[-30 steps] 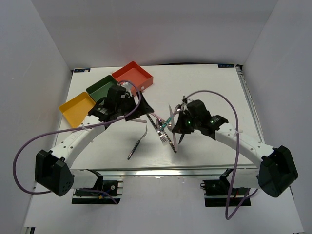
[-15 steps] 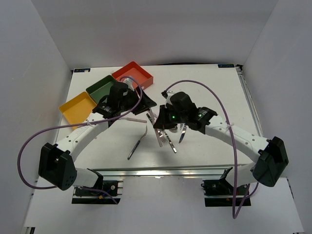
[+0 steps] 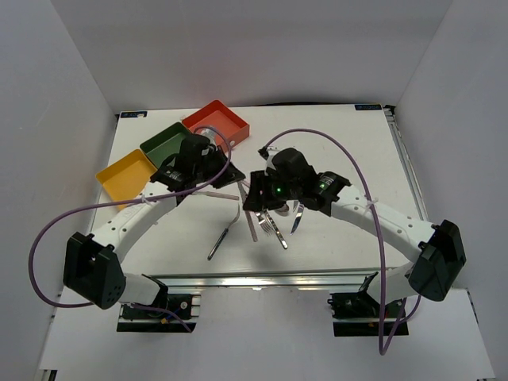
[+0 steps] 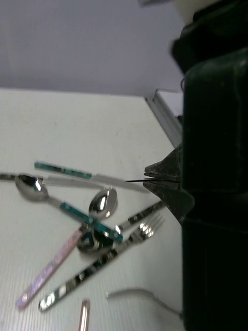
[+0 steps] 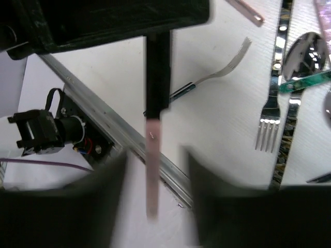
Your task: Sort the eating utensils into containers
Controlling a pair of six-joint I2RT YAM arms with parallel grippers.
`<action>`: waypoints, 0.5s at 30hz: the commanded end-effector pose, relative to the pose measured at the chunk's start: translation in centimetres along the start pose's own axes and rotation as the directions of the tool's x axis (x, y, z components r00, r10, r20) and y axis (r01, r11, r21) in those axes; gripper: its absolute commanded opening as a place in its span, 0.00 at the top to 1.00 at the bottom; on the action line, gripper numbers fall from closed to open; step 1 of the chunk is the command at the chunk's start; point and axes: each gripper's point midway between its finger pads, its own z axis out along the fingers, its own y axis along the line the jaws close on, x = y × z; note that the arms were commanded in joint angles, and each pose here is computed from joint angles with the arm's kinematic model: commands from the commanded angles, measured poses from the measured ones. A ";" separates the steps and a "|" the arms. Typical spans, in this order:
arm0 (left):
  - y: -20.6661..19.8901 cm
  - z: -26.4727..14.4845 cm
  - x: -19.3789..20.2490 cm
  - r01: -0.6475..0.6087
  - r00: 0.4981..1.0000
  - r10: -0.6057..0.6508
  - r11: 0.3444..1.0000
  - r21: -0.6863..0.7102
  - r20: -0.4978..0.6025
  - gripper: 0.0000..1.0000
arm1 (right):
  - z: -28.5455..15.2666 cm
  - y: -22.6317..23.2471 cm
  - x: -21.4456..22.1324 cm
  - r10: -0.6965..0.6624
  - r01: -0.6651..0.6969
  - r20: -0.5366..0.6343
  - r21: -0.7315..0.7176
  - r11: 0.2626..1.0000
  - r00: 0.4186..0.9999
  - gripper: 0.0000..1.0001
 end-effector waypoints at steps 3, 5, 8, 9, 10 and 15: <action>8.2 -3.9 -6.5 0.112 0.984 -0.059 0.941 -0.320 0.168 1.00 | -2.1 -1.2 -4.3 -0.014 0.002 0.129 0.087 0.996 0.991 0.11; 11.1 -5.6 -9.0 0.195 0.968 -0.121 0.915 -0.353 0.222 1.00 | -2.7 -3.2 -4.1 0.017 -0.035 0.121 0.147 0.989 0.992 0.11; 16.9 -10.7 -13.8 0.336 0.916 -0.168 0.816 -0.470 0.364 1.00 | -4.2 -6.5 -4.2 0.071 -0.100 0.129 0.235 0.967 0.989 0.11; 18.9 -11.8 -14.1 0.381 0.903 -0.185 0.763 -0.522 0.388 1.00 | -4.6 -7.7 -4.3 0.089 -0.121 0.133 0.258 0.958 0.987 0.11; 20.5 -13.5 -15.7 0.447 0.866 -0.211 0.732 -0.514 0.452 1.00 | -4.8 -8.2 -4.1 0.097 -0.129 0.126 0.270 0.954 0.987 0.11; 25.4 -16.1 -19.7 0.617 0.739 -0.281 0.645 -0.450 0.612 1.00 | -4.9 -9.2 -2.6 0.093 -0.108 0.064 0.280 0.954 0.994 0.11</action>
